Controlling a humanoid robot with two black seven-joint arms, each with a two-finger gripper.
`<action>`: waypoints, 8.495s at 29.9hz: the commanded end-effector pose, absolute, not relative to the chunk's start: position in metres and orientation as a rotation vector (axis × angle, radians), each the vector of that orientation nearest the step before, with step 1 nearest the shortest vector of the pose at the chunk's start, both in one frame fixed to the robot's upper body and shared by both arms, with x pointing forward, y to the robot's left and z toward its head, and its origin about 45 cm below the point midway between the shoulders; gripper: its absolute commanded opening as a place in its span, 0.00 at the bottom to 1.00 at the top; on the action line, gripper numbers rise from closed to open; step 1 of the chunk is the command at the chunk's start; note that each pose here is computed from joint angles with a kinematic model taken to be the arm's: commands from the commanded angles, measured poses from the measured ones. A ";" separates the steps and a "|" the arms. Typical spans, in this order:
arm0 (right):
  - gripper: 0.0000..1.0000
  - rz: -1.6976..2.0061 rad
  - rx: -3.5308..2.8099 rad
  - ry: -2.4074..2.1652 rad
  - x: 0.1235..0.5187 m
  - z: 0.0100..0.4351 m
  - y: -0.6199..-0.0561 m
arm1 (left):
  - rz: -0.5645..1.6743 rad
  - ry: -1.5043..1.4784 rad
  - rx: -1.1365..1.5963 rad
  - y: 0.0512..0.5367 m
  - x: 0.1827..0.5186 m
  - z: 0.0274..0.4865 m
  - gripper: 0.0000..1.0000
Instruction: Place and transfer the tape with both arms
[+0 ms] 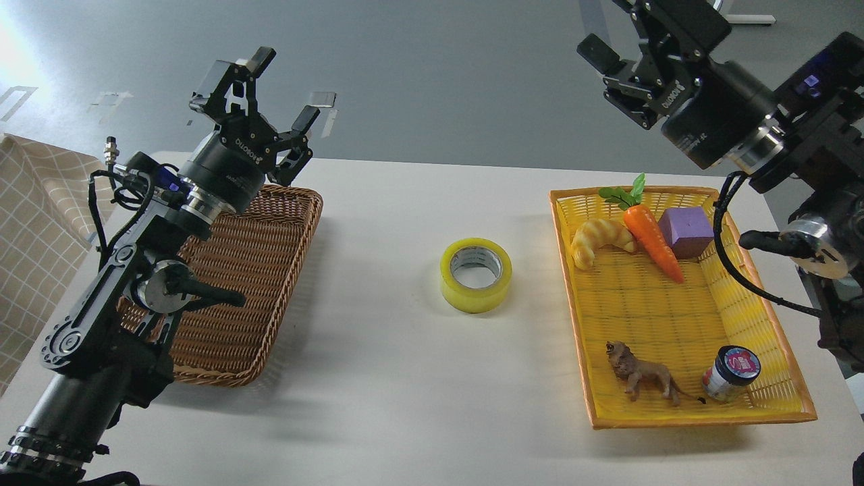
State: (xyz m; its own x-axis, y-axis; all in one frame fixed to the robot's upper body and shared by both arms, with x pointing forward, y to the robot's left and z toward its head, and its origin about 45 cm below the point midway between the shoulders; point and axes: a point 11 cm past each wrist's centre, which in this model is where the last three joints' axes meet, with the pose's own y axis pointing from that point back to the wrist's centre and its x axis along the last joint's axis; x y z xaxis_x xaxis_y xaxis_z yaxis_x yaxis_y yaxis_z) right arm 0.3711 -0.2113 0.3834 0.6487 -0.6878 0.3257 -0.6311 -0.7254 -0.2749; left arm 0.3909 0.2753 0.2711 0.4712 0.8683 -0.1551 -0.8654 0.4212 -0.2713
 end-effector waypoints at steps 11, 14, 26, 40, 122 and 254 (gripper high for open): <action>1.00 -0.295 -2.384 1.314 0.350 0.382 -0.319 | 1.155 -0.157 -0.392 0.272 0.391 0.288 0.98; 1.00 -0.201 -2.322 1.307 0.347 0.377 -0.329 | 1.160 -0.173 -0.393 0.259 0.391 0.286 0.98; 1.00 -0.175 -2.245 1.300 0.344 0.382 -0.339 | 1.110 -0.542 0.084 0.183 0.385 0.247 0.98; 1.00 -0.230 -2.136 1.382 0.341 0.396 -0.375 | 0.904 -0.722 0.241 0.089 0.379 0.227 0.98; 1.00 -0.157 -2.015 1.559 0.322 0.360 -0.420 | 0.494 -1.034 0.962 0.089 0.368 0.086 0.86; 1.00 -0.022 -2.039 1.625 0.320 0.320 -0.418 | 1.197 -0.369 0.074 0.331 0.440 0.329 0.98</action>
State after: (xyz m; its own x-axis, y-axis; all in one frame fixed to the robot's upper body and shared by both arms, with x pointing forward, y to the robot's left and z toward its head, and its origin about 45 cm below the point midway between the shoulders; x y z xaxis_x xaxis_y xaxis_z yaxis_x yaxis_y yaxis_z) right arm 0.3154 -0.4200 0.3249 0.2748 -0.9142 -0.2978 -0.8966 -0.1318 -0.4228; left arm 0.4318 0.3589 0.3144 0.3144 0.8199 0.4785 -0.9285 0.3706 -0.0248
